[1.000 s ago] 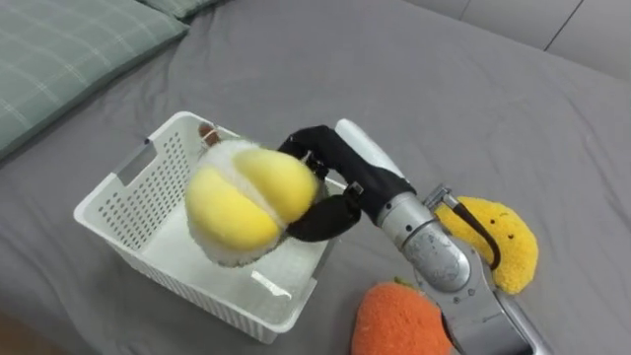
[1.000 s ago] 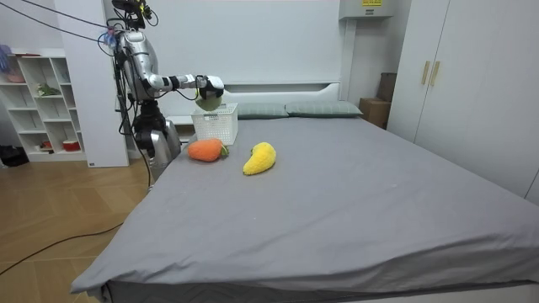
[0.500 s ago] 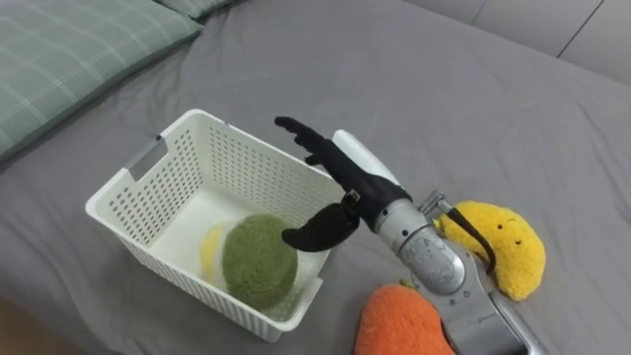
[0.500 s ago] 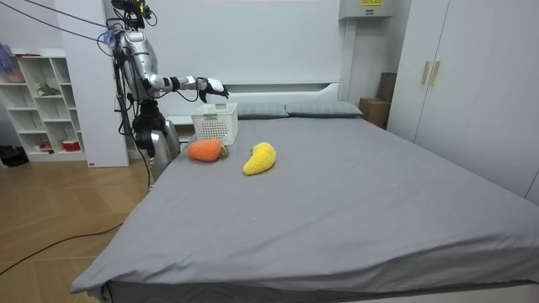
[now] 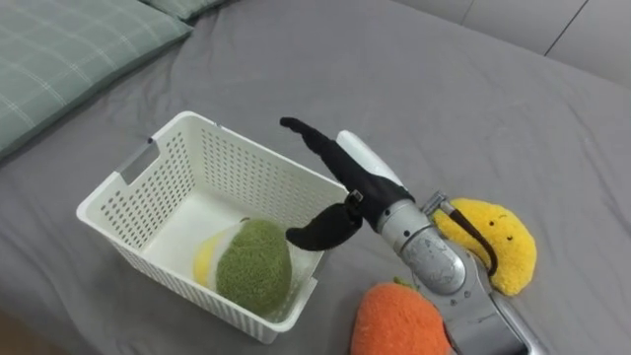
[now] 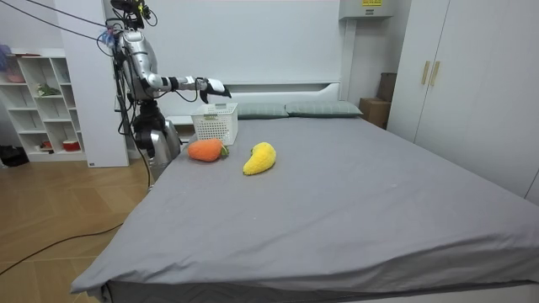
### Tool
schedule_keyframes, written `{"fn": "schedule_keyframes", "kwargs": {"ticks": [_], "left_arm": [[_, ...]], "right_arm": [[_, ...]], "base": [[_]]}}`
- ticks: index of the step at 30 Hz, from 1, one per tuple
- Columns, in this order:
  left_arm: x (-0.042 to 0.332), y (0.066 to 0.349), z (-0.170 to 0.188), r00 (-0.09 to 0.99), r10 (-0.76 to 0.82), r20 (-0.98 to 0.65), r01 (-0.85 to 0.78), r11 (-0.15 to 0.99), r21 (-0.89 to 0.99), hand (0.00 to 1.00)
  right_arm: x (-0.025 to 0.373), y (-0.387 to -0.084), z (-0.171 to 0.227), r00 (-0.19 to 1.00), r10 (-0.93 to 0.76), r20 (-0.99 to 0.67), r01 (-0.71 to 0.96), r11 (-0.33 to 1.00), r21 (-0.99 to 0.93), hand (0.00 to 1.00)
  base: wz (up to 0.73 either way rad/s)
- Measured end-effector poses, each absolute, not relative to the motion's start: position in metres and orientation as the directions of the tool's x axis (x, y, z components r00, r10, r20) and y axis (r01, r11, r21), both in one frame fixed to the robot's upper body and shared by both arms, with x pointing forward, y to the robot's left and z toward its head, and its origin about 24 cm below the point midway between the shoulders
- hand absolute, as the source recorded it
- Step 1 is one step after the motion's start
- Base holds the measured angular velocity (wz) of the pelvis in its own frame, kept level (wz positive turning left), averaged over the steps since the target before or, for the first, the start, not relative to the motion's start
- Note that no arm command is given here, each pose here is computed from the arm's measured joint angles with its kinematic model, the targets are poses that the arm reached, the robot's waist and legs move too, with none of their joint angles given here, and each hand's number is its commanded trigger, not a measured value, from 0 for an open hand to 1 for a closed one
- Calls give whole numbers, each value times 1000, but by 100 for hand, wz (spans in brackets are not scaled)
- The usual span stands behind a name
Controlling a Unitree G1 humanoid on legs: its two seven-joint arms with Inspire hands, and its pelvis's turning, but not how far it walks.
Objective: Collect toys from the bed
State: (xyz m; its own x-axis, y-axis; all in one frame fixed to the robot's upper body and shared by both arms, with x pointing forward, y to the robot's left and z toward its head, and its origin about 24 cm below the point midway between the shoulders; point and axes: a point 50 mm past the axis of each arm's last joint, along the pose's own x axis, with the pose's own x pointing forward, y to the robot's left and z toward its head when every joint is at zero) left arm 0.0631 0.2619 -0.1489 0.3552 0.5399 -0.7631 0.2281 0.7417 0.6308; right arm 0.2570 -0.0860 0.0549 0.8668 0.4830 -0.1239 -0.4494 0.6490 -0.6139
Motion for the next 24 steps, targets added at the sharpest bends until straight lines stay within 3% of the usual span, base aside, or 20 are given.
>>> {"fn": "schedule_keyframes", "kwargs": {"ticks": [10, 24], "left_arm": [[62, 265, -148, 355, 559, -749, 218, 730, 648, 0], [61, 270, -145, 349, 583, -733, 157, 735, 660, 0]], "right_arm": [[264, -106, 58, 914, 395, -97, -361, 679, -639, 0], [269, -188, 63, 996, 83, -45, -91, 718, -690, 0]], "base": [[-1], [-9]]}}
